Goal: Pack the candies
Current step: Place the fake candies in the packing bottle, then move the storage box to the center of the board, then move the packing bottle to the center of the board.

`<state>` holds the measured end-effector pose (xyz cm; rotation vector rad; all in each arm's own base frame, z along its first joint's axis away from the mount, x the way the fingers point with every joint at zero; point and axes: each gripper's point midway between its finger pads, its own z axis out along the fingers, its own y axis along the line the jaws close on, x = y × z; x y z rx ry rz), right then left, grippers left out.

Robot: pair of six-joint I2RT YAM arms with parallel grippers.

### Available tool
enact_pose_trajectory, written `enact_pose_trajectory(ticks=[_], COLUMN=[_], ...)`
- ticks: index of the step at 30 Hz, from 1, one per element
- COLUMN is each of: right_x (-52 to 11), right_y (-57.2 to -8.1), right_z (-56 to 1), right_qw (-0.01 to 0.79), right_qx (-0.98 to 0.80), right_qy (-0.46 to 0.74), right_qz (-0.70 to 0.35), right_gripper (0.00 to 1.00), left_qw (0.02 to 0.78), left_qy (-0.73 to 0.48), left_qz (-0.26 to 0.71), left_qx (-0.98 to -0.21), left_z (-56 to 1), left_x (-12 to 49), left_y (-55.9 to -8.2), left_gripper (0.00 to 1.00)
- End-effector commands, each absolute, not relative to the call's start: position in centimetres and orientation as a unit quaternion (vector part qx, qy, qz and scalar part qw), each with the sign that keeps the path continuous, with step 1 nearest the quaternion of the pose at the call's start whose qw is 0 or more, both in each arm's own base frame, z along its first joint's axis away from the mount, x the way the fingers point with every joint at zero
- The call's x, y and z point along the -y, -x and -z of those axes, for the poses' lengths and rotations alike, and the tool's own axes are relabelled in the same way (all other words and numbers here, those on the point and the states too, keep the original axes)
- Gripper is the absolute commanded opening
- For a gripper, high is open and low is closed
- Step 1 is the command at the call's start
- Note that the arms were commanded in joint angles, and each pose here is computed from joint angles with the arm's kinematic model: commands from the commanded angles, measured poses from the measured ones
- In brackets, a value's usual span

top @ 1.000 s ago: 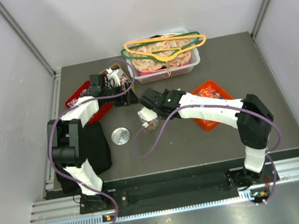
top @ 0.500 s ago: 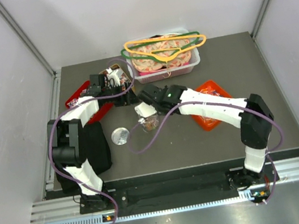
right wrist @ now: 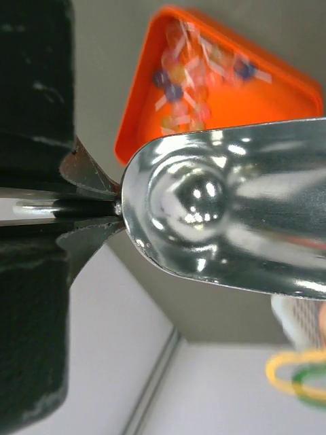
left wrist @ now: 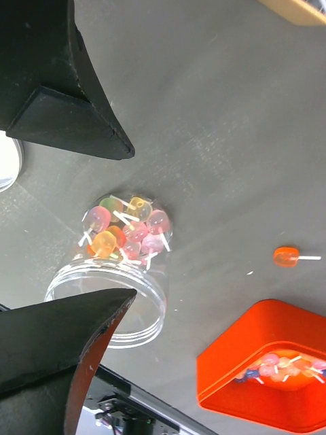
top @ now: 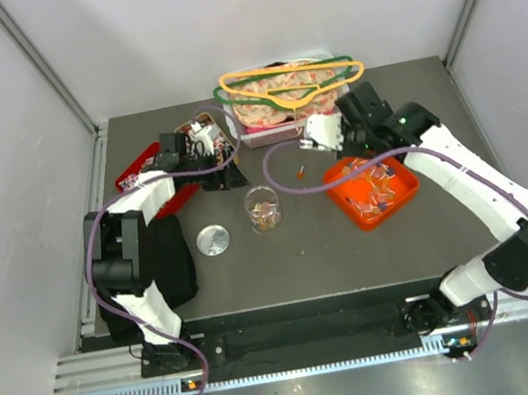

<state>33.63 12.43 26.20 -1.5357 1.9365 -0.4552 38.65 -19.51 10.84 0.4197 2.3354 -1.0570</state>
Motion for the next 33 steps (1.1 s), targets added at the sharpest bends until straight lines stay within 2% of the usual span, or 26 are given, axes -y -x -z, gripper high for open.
enact_pose_trajectory(ticks=[1,6,10,24,33], right_x=[-14.5,-16.8,-17.4,-18.0,-17.9], right_y=[-29.3,-26.5,-25.7,-25.1,-26.0], right_z=[-20.6,-17.6,-15.5,-9.5,-7.0], right_qw=[0.270,0.254,0.222,0.158,0.144], right_qx=[-0.777,-0.799,-0.813,-0.835,-0.850], right_qy=[0.567,0.541,0.532,0.524,0.506], right_qz=[0.039,-0.061,-0.087,-0.061,-0.024], right_gripper=[0.00,0.00,0.00,0.00,0.00], left_qw=[0.291,0.298,0.294,0.293,0.279], left_qy=[-0.192,-0.197,-0.199,-0.220,-0.233], left_qz=[0.402,0.411,0.414,0.431,0.437], left_qx=[-0.846,-0.839,-0.838,-0.825,-0.823], left_z=[-13.0,-13.2,-12.9,-13.8,-13.6], left_x=[19.9,20.2,20.5,22.2,23.4], left_y=[-37.6,-37.3,-37.0,-36.5,-35.5], left_gripper=[0.81,0.81,0.81,0.82,0.82])
